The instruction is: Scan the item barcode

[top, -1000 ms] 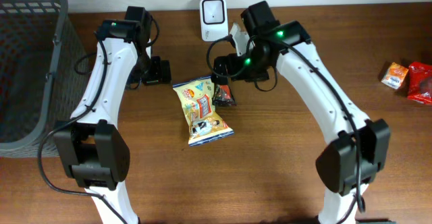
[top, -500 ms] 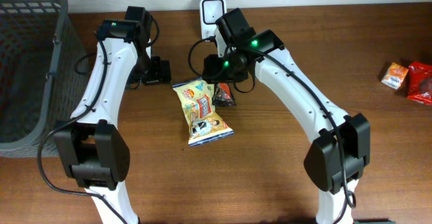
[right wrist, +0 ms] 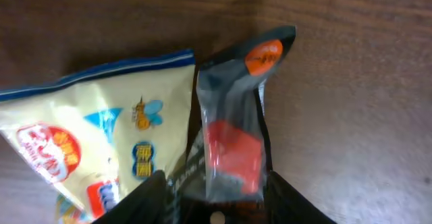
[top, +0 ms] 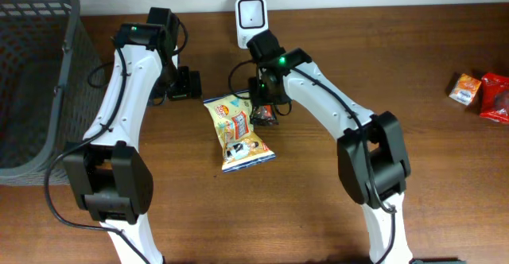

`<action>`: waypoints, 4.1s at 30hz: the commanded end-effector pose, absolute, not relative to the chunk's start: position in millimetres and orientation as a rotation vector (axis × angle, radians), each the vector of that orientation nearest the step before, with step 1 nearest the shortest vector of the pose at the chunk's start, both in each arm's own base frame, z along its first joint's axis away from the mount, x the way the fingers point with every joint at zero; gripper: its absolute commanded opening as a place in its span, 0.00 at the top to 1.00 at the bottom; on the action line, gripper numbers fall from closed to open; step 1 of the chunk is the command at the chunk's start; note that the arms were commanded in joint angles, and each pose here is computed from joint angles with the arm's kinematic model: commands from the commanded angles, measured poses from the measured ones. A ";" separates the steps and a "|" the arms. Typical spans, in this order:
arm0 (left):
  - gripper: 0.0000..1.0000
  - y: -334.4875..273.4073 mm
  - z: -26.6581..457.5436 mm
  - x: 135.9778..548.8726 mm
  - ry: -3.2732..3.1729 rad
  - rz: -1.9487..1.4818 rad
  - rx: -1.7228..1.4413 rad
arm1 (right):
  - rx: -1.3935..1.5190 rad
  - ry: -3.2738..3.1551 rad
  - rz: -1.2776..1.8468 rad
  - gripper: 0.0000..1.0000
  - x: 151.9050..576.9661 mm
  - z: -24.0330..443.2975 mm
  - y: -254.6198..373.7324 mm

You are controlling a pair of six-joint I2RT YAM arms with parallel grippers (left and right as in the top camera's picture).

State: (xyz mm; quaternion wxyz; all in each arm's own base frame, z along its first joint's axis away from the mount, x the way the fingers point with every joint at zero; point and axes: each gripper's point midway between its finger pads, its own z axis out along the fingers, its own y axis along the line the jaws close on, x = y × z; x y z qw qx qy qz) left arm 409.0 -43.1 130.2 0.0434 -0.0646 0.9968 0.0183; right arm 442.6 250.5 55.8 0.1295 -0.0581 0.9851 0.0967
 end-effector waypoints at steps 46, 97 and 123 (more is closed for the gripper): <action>0.01 -45.4 131.5 408.7 3.045 0.037 -0.204 | -0.336 2.885 0.078 0.50 451.5 6.3 226.8; 0.01 -45.4 131.5 408.6 3.045 0.038 -0.204 | 0.190 1.983 0.096 0.96 665.6 163.0 210.2; 0.01 -45.5 131.5 408.7 3.045 0.037 -0.204 | 1.283 2.310 -0.614 0.33 430.3 109.4 -354.3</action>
